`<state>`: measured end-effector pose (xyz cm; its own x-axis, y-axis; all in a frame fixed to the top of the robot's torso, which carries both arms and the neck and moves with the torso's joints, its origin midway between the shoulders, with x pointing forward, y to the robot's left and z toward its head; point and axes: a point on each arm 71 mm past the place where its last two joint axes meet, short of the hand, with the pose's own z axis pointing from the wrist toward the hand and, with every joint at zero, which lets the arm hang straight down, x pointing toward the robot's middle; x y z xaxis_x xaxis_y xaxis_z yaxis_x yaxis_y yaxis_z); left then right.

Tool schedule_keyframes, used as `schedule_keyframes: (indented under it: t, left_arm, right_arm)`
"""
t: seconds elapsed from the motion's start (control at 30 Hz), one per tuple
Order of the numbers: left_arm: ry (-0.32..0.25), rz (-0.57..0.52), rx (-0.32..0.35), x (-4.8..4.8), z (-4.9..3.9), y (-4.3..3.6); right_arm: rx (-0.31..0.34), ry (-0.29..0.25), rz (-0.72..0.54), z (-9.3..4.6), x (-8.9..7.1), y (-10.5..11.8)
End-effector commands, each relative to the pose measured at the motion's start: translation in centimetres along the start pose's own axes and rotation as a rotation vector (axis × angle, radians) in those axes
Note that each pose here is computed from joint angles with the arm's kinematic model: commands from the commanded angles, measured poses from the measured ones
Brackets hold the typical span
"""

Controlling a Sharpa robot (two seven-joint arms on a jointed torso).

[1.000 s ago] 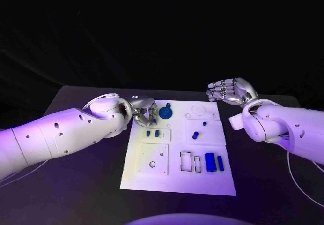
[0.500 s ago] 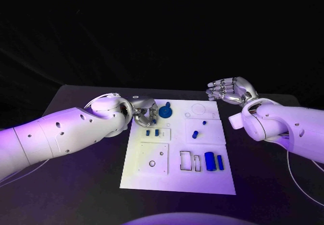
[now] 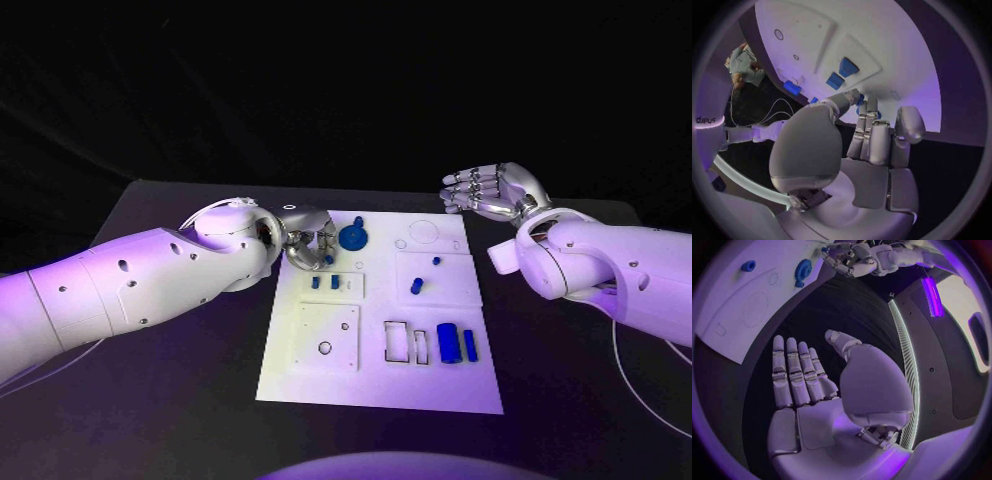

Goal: Assemble the parts on the task board

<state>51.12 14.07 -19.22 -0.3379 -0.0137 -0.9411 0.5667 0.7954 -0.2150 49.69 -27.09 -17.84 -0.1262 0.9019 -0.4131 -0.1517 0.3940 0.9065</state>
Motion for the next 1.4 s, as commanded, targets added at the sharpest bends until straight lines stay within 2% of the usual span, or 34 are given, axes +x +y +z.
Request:
schedule_keyframes:
  t: [0.03, 0.7, 1.4]
  left_arm:
    - [0.016, -0.004, 0.005, 0.13, 0.1, -0.21]
    - [0.001, -0.005, 0.003, 0.1, 0.33, -0.34]
    - [0.011, -0.006, -0.008, 0.18, 0.3, -0.17]
  right_arm:
    - [-0.014, 0.02, -0.002, 0.01, 0.23, 0.12]
    - [-0.013, 0.021, -0.001, 0.02, 0.26, 0.12]
    - [-0.013, 0.021, -0.001, 0.01, 0.23, 0.1]
